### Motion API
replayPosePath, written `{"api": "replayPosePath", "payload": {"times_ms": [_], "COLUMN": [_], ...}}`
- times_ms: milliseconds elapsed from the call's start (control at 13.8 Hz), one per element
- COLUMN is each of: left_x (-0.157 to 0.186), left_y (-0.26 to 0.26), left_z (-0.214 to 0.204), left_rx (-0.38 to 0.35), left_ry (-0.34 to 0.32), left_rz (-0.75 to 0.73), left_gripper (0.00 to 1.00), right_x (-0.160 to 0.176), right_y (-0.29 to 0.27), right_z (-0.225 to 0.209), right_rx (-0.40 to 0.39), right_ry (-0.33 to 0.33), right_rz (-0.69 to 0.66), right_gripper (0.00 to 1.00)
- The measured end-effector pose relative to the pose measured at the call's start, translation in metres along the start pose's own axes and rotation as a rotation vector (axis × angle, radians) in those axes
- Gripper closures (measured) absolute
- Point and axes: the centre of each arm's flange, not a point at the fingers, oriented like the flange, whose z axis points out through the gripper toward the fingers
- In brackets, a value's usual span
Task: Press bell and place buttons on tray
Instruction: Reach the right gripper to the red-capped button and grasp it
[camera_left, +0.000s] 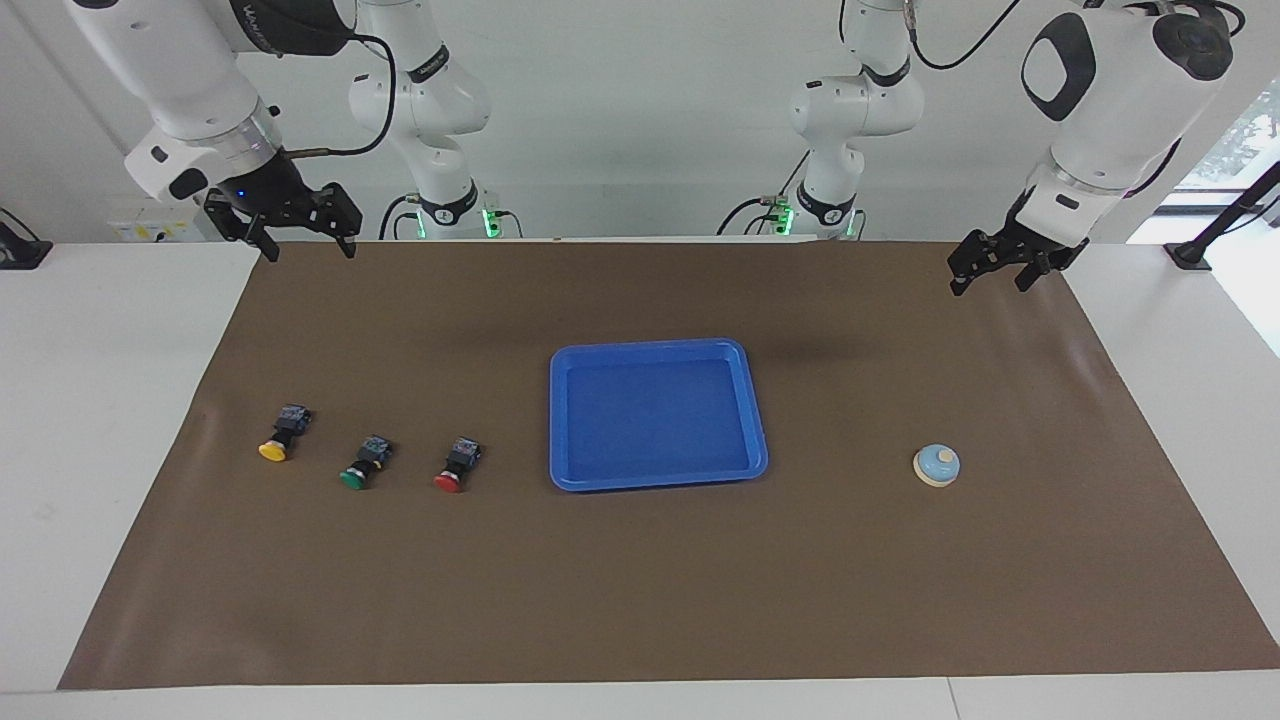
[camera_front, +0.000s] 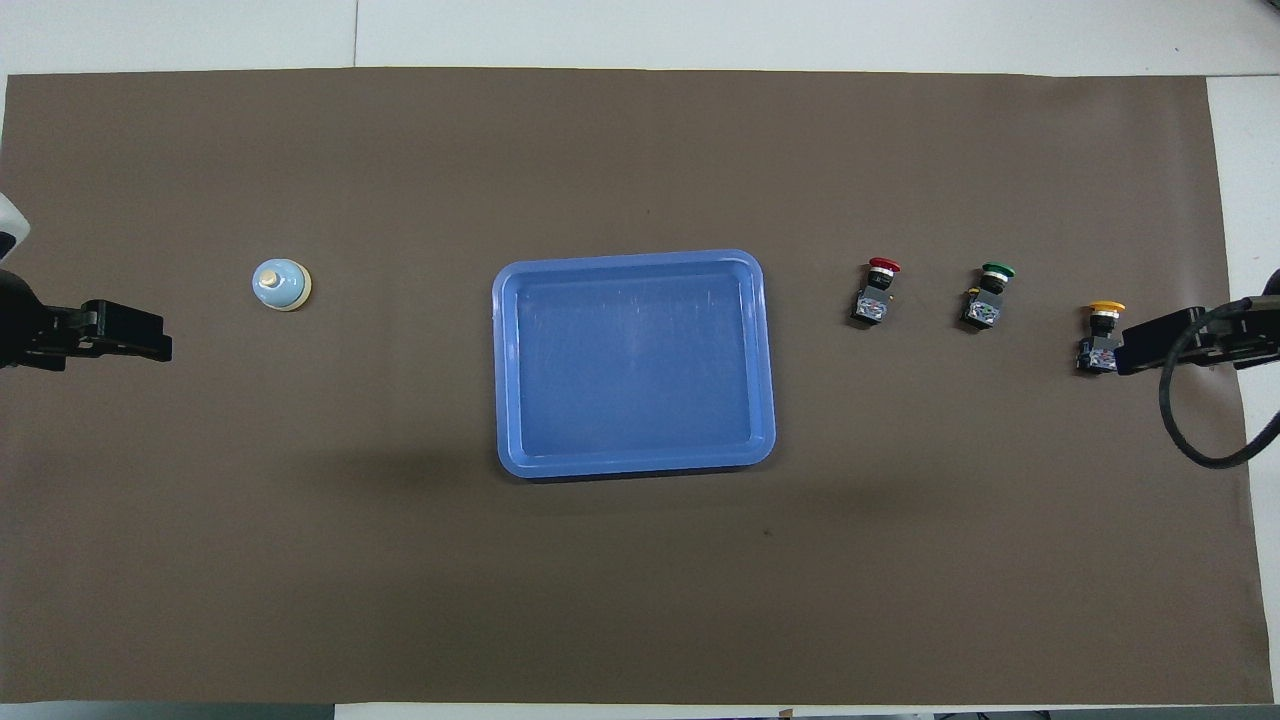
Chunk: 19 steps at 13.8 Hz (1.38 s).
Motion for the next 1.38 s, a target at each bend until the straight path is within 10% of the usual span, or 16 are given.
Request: {"api": "replayPosePath", "payload": {"times_ms": [1382], "left_x": [-0.002], "left_y": [-0.002], "left_z": [-0.005], "left_rx": [-0.001], "left_ry": [0.010], "left_rz": [-0.004], "left_gripper": [0.00], "right_x": [0.082], "right_y": [-0.114], "right_z": [0.235], "right_rx": [0.061], "right_ry": [0.182], "right_rz": [0.281], "right_gripper": [0.00]}}
